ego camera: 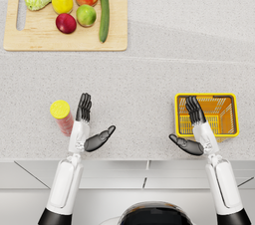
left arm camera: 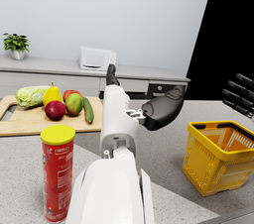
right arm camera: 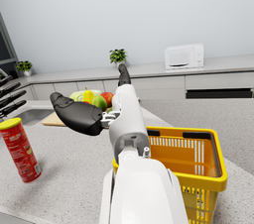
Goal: Pick up the red potato chip and place it into the yellow basket
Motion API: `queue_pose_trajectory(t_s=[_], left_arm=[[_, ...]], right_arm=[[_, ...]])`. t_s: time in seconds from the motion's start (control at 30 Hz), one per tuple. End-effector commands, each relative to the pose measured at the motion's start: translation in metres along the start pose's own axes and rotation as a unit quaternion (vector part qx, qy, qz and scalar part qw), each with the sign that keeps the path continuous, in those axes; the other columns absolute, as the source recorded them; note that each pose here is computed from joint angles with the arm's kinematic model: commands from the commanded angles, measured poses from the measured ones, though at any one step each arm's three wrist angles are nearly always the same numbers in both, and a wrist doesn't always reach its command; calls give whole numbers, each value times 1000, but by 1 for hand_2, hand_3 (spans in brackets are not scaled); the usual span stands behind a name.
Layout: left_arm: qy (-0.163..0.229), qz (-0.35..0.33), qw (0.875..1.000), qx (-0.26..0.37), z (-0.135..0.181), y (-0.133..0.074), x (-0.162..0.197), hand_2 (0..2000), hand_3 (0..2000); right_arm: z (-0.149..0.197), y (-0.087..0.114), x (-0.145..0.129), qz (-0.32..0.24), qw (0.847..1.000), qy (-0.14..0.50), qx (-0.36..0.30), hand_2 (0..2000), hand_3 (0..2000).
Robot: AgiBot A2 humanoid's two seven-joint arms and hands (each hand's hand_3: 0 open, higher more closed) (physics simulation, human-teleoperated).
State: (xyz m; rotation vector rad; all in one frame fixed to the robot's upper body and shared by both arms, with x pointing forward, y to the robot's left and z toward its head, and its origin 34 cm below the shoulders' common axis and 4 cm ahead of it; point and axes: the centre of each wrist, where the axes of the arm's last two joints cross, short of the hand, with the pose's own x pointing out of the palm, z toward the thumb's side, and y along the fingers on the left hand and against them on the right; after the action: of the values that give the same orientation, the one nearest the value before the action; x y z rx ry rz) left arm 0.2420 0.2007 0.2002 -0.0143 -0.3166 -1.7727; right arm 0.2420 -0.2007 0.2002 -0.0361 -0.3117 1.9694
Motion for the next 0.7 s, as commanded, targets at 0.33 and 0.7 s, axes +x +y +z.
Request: queue_pose_trajectory(t_s=[0.33, 0.7], left_arm=[[0, 0, 1000, 0, 0, 0, 0, 0, 0], [125, 78, 977, 156, 53, -7, -50, 0, 0]], right_arm=[[0, 0, 0, 0, 1000, 0, 0, 0, 0], [44, 6, -13, -102, 979, 115, -137, 0, 0]])
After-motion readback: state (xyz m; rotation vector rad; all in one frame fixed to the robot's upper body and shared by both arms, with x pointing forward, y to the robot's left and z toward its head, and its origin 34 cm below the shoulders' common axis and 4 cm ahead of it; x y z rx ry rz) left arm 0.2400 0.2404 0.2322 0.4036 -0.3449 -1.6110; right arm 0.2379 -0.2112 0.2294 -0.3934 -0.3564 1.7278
